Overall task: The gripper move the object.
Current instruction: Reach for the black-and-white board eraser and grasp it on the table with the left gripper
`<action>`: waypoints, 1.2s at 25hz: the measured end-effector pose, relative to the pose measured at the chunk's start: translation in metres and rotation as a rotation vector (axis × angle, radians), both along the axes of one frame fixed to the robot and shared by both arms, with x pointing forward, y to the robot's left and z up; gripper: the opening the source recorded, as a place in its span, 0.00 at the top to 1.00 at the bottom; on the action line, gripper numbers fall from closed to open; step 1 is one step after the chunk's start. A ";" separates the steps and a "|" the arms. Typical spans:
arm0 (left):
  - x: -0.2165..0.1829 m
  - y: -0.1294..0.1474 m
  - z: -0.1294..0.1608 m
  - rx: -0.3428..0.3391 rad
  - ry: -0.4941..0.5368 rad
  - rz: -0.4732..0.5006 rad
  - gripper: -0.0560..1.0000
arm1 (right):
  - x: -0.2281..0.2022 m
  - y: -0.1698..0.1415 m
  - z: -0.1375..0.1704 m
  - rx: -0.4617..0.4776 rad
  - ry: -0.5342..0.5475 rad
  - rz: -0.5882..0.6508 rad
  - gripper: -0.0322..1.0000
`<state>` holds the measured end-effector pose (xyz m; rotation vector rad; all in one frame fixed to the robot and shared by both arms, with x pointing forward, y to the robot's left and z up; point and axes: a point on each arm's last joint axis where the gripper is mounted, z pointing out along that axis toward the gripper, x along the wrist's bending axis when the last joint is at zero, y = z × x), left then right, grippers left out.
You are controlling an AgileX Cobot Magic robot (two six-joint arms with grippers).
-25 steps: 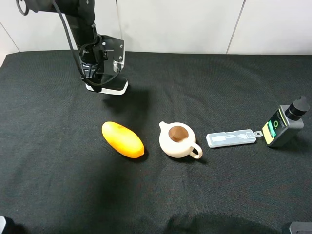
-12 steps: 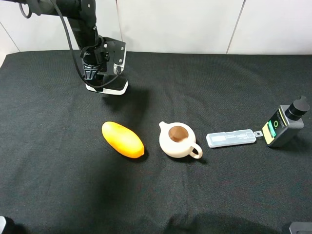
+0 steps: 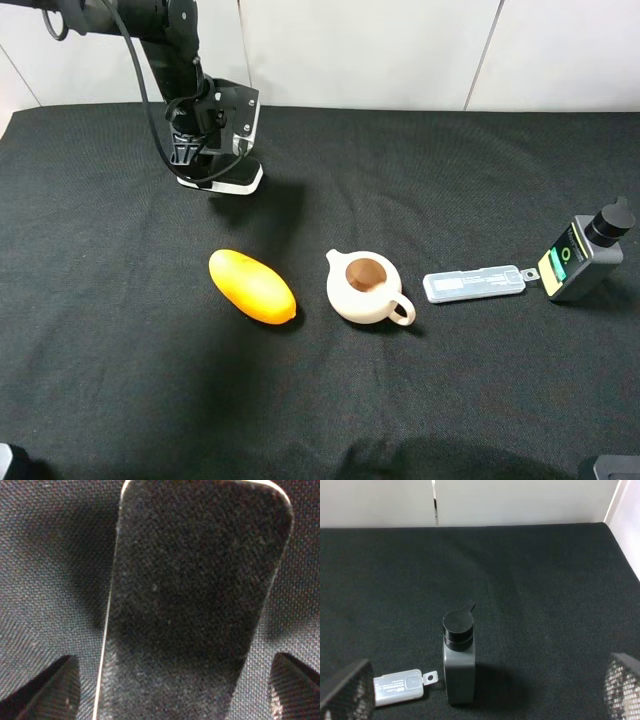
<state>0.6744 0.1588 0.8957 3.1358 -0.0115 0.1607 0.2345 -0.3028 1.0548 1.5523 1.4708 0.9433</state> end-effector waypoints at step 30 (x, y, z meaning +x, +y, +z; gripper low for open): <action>0.009 -0.007 0.002 -0.001 -0.005 -0.006 0.19 | 0.000 0.000 0.000 0.000 0.000 0.000 0.30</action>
